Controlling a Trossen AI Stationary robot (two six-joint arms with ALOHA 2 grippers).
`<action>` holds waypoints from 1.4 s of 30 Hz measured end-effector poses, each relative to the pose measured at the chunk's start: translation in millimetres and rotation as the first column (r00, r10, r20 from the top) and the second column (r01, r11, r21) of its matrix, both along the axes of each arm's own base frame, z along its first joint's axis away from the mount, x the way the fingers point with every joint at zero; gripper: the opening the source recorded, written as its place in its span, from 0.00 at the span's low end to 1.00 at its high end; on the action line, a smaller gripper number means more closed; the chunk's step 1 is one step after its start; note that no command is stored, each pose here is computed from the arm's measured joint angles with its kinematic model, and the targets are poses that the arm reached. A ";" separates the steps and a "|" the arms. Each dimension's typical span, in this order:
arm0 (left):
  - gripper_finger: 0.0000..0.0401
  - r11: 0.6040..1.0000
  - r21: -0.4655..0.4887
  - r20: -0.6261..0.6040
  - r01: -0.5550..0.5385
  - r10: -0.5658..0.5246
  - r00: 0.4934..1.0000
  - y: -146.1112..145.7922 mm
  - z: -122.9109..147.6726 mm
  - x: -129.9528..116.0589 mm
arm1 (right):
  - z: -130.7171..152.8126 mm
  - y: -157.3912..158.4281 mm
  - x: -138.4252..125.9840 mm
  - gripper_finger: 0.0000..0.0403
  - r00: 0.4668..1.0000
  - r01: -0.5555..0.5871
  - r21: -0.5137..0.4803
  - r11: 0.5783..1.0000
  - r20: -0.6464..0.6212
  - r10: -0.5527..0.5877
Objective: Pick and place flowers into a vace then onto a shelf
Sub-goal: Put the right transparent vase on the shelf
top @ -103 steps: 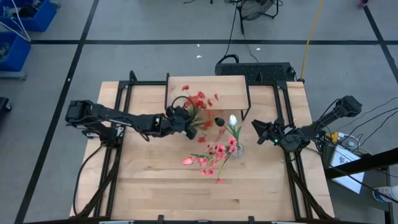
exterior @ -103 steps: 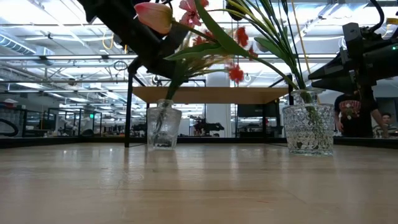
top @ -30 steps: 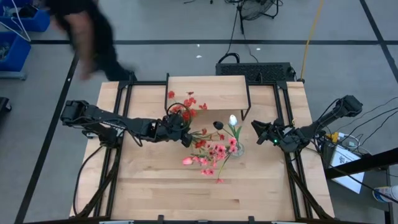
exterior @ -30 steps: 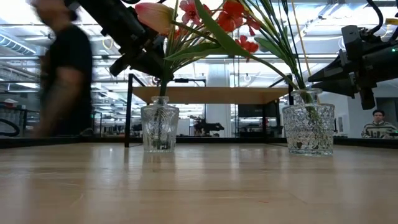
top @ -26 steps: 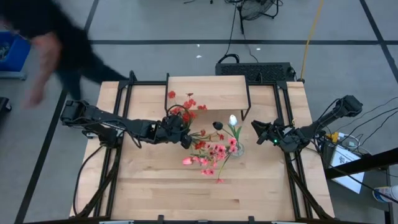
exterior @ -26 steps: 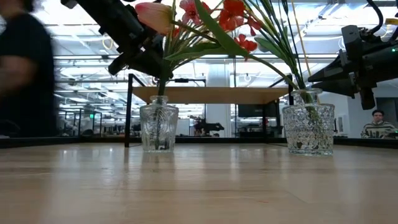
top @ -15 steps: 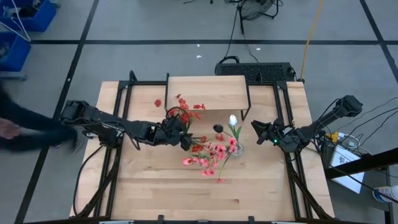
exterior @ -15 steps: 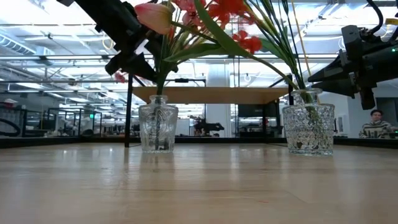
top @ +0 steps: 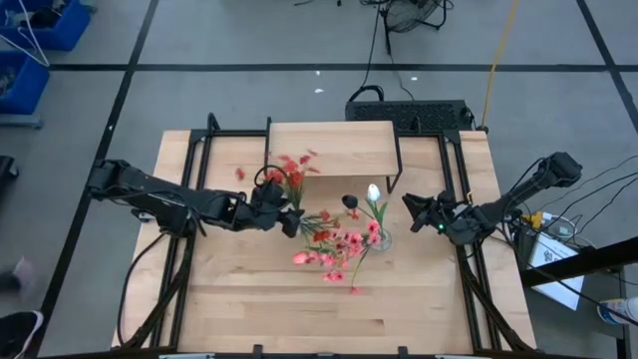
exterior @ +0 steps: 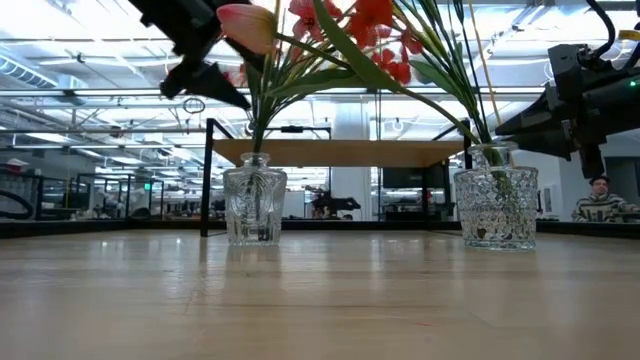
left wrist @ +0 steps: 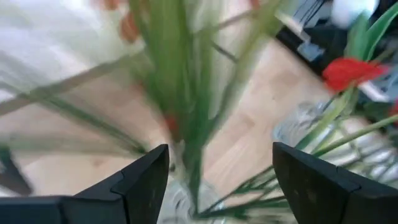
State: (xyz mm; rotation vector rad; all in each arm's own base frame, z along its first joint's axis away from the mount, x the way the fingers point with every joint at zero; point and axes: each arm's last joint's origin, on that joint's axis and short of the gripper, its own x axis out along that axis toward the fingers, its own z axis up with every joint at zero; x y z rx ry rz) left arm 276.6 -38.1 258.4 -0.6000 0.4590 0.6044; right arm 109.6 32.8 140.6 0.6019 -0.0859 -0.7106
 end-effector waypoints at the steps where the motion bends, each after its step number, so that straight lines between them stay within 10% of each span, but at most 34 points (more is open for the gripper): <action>1: 0.70 1.000 -0.001 -0.014 0.012 -0.012 1.000 -0.6 -0.3 -1.7 | -0.4 0.0 0.1 0.25 1.000 0.002 0.003 1.000 0.001 -0.002; 11: 0.64 0.976 -0.034 -0.227 0.216 -0.218 0.949 -7.0 -14.8 -9.4 | -4.1 0.3 0.6 0.25 1.000 0.010 0.031 0.999 0.005 -0.010; 24: 0.64 0.983 -0.184 -0.213 0.011 -0.051 0.976 -19.9 -21.1 -18.0 | -2.3 1.2 1.7 0.25 0.999 -0.017 -0.018 1.000 -0.031 0.017; 32: 0.64 0.957 -0.288 -0.242 -0.023 -0.050 0.969 -35.6 -24.5 -26.5 | 11.5 8.9 8.6 0.25 0.964 -0.264 -0.084 0.961 -0.044 0.261; 42: 0.64 0.939 -0.325 -0.295 -0.110 0.010 0.955 -36.2 -28.0 -33.2 | 32.9 14.1 11.7 0.21 0.882 -0.421 0.042 0.906 0.253 0.398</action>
